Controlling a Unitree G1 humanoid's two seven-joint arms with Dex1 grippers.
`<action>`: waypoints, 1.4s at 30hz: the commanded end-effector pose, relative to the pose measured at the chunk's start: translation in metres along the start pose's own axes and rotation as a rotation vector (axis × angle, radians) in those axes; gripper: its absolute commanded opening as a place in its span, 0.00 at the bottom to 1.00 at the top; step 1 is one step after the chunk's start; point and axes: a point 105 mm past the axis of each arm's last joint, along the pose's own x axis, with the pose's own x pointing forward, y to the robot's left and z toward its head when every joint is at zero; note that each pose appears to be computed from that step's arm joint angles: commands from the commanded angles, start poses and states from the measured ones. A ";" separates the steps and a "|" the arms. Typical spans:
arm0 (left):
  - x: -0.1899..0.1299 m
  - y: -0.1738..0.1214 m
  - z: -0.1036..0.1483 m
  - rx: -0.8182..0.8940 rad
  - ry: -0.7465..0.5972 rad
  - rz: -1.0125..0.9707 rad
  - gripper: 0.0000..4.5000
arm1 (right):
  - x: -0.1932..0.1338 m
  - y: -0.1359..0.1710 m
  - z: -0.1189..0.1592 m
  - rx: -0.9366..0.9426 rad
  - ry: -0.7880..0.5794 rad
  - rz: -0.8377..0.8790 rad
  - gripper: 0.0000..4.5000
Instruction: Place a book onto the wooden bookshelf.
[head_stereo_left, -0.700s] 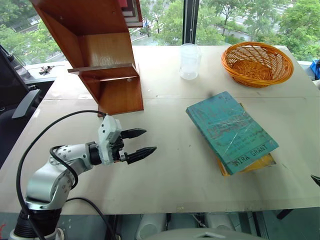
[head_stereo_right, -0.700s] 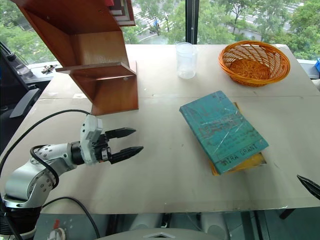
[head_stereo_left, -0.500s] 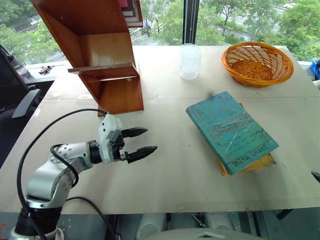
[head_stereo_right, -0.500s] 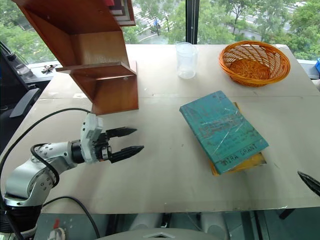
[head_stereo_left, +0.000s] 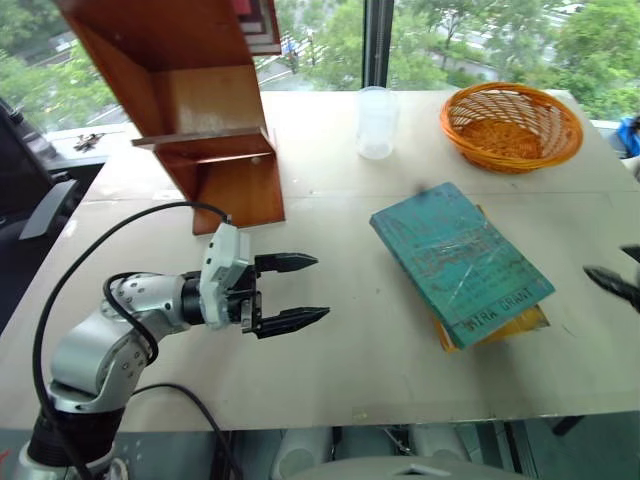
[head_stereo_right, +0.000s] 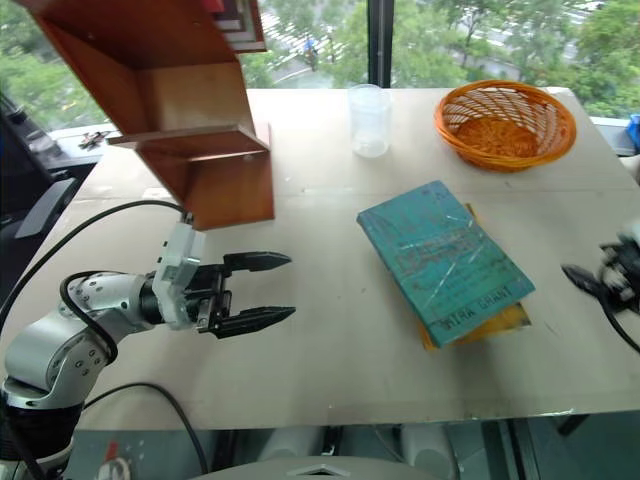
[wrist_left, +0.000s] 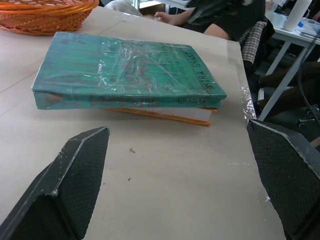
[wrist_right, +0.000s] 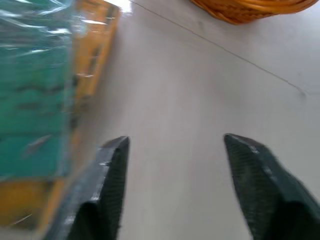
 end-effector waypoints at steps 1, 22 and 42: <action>0.001 -0.006 0.008 0.056 -0.017 -0.001 1.00 | 0.024 -0.003 -0.005 -0.036 0.072 0.007 0.17; -0.011 -0.007 -0.005 0.034 -0.001 0.088 1.00 | 0.060 0.103 0.028 0.085 0.006 0.586 0.01; -0.045 0.000 -0.008 0.013 0.004 0.111 1.00 | 0.039 0.108 0.052 -0.023 -0.129 0.416 0.01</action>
